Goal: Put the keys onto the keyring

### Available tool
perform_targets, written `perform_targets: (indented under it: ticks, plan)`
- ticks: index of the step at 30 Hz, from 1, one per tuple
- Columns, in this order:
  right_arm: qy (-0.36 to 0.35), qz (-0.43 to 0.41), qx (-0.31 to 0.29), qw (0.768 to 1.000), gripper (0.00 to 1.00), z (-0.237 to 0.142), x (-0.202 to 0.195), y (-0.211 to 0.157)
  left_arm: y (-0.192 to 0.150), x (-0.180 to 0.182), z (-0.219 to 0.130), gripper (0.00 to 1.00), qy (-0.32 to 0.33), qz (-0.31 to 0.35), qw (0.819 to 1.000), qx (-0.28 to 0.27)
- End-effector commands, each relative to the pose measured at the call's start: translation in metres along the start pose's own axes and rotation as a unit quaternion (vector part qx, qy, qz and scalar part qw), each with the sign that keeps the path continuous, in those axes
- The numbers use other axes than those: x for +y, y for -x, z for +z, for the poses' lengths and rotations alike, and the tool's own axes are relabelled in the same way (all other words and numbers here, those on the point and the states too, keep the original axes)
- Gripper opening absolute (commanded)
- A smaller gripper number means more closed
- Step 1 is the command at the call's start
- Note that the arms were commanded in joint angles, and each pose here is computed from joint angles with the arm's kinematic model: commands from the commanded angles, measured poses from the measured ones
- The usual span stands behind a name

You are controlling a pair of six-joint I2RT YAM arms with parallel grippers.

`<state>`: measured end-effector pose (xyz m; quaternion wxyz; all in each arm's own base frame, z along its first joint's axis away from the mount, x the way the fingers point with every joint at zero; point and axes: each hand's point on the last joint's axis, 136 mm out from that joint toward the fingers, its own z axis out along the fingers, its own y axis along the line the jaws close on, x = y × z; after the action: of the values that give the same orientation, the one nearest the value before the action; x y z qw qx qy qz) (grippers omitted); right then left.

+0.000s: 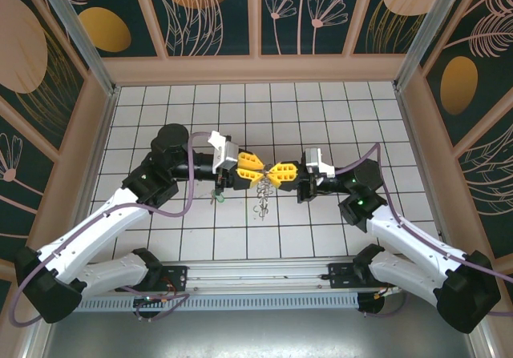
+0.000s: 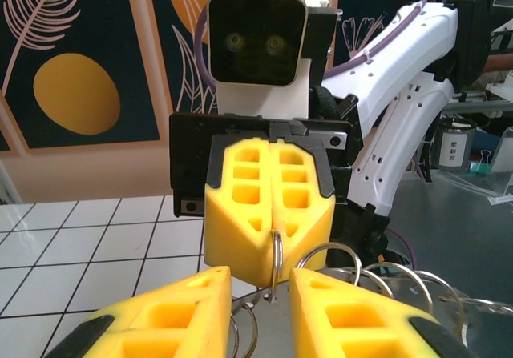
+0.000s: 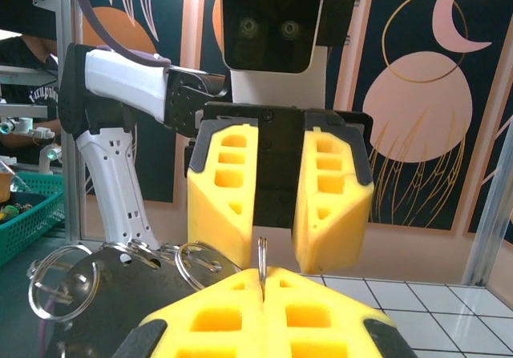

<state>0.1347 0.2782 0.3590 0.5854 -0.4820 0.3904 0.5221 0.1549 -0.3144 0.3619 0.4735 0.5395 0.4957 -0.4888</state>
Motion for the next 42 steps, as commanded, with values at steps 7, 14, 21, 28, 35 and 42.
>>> perform_targets:
  ticks: [7,14,21,28,35,42]
  plan:
    - [0.017,-0.035,-0.027,0.999,0.0,0.0,0.01,0.02,0.005,0.0,0.005,0.18,-0.016,0.004,1.0,-0.007]
    - [0.01,-0.036,-0.029,0.999,0.0,-0.001,0.008,0.019,0.006,0.0,0.007,0.0,-0.016,0.009,1.0,-0.003]
    - [-0.05,-0.04,0.01,0.998,0.24,-0.004,-0.009,0.01,0.007,0.017,-0.001,0.0,0.058,0.044,0.997,0.011]
    - [-0.12,-0.056,0.101,0.986,0.31,-0.014,-0.026,-0.007,-0.01,0.044,-0.015,0.0,0.153,0.098,0.98,0.075]
    - [-0.166,-0.08,0.162,0.969,0.27,-0.02,-0.035,-0.017,-0.017,0.052,-0.026,0.0,0.187,0.15,0.964,0.12]
    - [-0.175,-0.108,0.182,0.962,0.25,-0.012,-0.04,-0.021,-0.021,0.048,-0.023,0.0,0.189,0.175,0.954,0.152]
